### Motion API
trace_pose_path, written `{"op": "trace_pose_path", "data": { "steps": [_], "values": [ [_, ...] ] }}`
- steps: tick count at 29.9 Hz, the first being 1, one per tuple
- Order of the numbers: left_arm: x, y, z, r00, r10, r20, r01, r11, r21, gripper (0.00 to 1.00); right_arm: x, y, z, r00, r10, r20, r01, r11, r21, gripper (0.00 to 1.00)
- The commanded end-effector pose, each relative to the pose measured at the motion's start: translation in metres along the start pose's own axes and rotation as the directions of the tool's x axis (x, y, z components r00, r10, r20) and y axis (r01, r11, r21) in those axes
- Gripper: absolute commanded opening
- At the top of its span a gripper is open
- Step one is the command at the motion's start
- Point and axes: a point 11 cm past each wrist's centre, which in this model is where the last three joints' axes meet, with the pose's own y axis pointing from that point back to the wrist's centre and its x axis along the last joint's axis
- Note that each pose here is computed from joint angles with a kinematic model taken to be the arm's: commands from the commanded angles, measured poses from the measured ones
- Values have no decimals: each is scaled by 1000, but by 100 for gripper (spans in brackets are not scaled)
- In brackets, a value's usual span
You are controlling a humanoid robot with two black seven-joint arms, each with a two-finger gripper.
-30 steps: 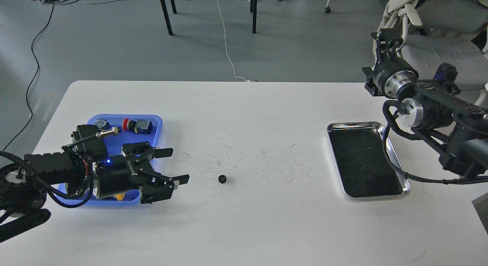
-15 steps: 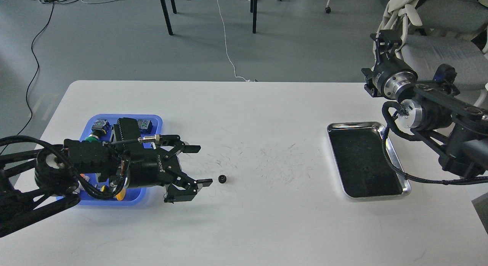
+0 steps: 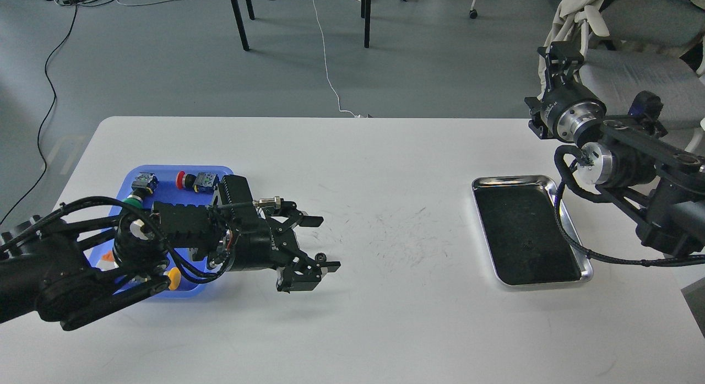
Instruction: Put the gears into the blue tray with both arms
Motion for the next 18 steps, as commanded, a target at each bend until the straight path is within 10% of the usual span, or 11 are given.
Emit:
{"op": "trace_pose_path", "data": {
  "steps": [1,18],
  "values": [
    [-4,-18,3,1000,-1,-11,1,1000,-27,92,2,0,0,1000,4,-1,-4,1000,1,99],
    [-10,-40,3,1000,15,-15,-16,998,-65,80,3,0,0,1000,4,-4,-4,1000,5,99]
  ]
}}
